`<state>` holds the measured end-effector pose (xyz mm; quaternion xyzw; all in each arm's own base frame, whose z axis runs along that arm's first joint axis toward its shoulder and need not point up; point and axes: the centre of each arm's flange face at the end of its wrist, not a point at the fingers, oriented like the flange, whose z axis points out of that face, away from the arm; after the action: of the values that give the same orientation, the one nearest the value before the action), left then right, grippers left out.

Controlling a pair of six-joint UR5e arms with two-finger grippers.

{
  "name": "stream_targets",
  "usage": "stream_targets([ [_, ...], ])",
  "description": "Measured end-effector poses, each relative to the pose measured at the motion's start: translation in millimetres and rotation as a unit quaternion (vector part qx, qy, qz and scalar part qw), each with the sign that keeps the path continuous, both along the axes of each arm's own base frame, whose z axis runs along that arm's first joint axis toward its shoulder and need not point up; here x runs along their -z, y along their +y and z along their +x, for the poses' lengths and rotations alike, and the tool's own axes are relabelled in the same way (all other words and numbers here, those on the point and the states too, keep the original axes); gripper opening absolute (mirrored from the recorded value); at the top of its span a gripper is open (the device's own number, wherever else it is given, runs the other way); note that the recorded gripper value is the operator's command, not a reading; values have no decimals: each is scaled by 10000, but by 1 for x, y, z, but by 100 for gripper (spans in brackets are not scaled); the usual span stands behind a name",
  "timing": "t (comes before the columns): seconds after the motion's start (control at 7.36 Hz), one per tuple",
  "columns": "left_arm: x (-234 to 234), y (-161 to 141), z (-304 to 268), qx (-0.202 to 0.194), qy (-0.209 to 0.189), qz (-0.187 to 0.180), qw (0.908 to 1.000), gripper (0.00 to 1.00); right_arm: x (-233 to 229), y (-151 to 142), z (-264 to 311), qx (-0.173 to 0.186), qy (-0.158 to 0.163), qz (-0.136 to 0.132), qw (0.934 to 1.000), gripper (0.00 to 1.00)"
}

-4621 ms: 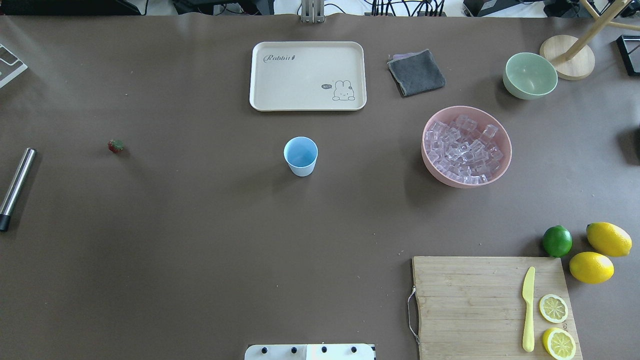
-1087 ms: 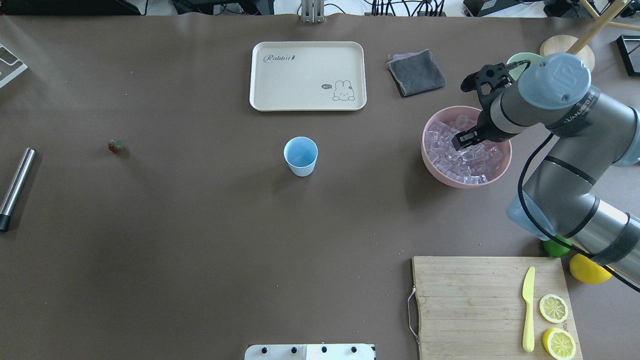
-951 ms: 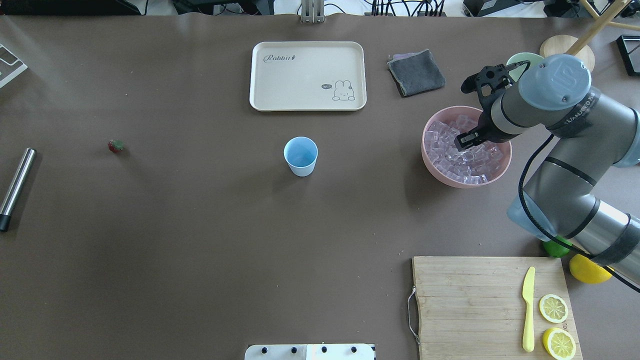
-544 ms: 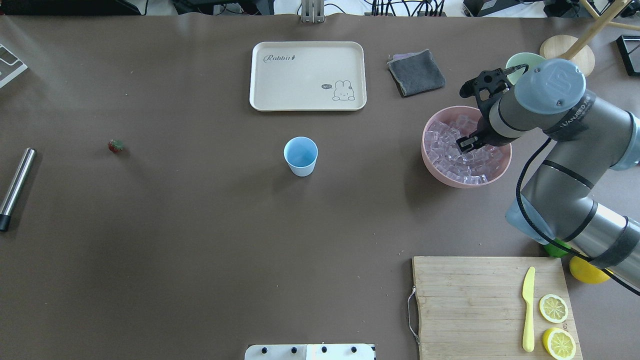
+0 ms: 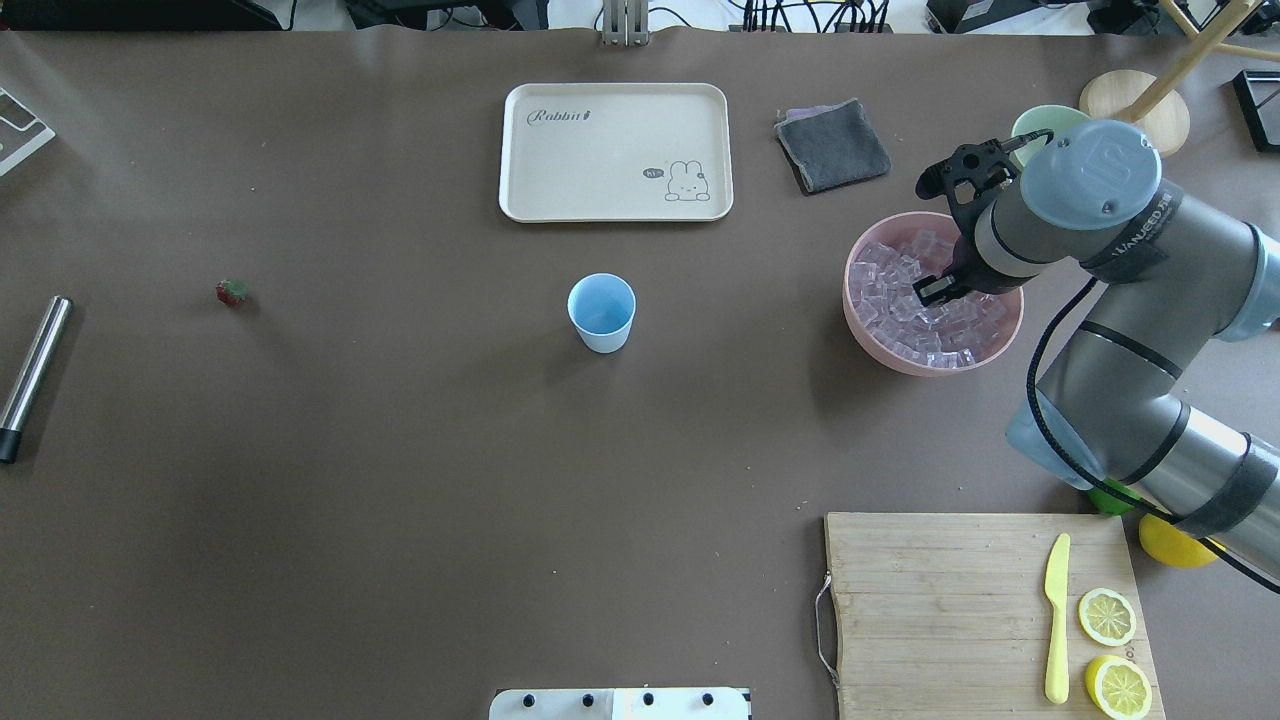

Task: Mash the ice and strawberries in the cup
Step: 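Close the right gripper on one clear ice cube in the bowl, then lift the ice cube and carry it over the light-blue cup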

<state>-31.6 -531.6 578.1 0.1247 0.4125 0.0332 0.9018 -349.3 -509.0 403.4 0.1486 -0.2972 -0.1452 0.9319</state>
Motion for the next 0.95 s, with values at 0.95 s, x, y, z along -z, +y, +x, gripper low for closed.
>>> stream_targets([
  [0.95,-1,0,0,-2,1,-1,10000,99,16,-12,15,-95,-123,45,9999,15],
])
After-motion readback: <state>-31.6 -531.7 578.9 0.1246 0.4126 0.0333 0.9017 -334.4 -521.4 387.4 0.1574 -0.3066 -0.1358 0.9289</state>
